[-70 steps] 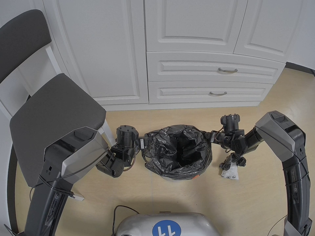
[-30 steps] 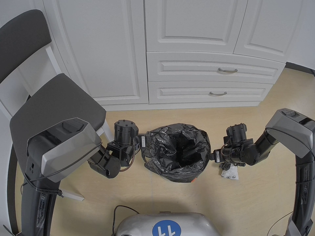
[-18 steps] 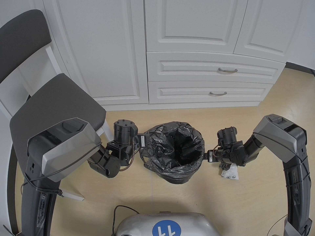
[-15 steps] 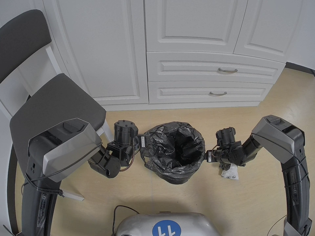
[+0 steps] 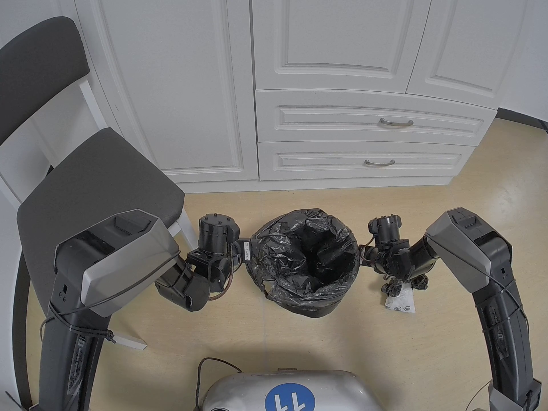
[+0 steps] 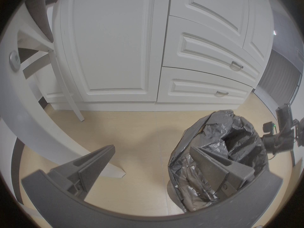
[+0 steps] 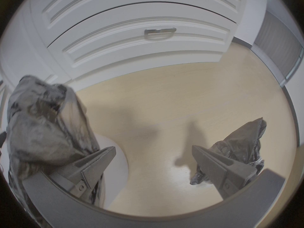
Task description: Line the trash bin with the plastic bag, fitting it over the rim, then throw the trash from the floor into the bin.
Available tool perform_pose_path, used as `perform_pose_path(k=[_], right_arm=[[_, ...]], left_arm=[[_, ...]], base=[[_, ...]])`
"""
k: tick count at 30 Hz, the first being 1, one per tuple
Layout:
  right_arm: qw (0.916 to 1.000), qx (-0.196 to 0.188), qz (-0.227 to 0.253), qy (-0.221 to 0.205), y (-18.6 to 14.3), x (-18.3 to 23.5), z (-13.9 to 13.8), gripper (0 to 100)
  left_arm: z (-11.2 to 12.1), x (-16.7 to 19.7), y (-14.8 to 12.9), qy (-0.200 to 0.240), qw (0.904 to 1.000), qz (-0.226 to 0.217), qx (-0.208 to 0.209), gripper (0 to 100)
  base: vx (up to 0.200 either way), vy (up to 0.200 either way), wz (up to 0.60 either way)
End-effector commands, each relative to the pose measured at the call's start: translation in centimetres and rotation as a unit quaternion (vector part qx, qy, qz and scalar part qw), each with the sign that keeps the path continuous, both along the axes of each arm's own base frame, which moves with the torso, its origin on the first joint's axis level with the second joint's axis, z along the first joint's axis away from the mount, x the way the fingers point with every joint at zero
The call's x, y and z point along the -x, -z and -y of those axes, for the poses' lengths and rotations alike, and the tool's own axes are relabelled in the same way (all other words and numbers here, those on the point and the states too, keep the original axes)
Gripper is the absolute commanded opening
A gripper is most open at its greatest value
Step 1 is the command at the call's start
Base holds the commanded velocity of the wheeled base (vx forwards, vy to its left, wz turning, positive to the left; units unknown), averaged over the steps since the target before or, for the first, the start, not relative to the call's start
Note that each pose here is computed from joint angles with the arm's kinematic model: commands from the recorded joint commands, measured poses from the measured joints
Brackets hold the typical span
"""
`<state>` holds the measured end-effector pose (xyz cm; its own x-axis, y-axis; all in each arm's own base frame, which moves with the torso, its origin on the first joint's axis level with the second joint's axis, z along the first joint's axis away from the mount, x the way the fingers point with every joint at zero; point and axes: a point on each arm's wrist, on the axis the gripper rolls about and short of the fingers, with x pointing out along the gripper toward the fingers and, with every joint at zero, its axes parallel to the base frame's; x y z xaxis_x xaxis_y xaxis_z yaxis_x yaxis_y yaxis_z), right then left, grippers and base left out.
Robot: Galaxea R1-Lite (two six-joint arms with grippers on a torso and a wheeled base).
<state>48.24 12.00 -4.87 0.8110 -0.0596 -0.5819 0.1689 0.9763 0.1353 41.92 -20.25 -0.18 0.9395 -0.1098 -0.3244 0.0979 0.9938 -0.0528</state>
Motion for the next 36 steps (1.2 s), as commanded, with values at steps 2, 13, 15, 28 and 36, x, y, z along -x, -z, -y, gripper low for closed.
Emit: perform_pose_path(k=[2, 13, 15, 28, 36], right_arm=[[0.9996, -0.023, 0.011, 0.013, 0.0, -0.6, -0.1, 100], [0.9994, -0.031, 0.003, -0.013, -2.1, 1.3, -1.1, 100], [0.9994, -0.03, -0.002, -0.018, -2.0, 1.8, -1.5, 100], [0.9995, -0.026, -0.004, -0.019, -2.1, 1.9, -1.4, 100], [0.9996, -0.02, -0.016, -0.014, -1.2, 1.8, -0.6, 100]], left_arm=[[-0.7, 0.0, 1.6, 0.001, 0.9994, -0.019, -0.03, 100], [-2.0, 2.7, 0.3, 0.074, 0.9955, -0.057, -0.016, 100], [-2.0, 3.3, 0.1, 0.089, 0.9939, -0.064, -0.013, 100], [-1.8, 4.2, 1.1, 0.108, 0.9904, -0.083, -0.024, 100], [-2.1, 4.6, 0.4, 0.108, 0.9907, -0.079, -0.026, 100]], base=[[0.0, 0.0, 0.0], [0.0, 0.0, 0.0], [0.0, 0.0, 0.0], [0.0, 0.0, 0.0], [0.0, 0.0, 0.0]])
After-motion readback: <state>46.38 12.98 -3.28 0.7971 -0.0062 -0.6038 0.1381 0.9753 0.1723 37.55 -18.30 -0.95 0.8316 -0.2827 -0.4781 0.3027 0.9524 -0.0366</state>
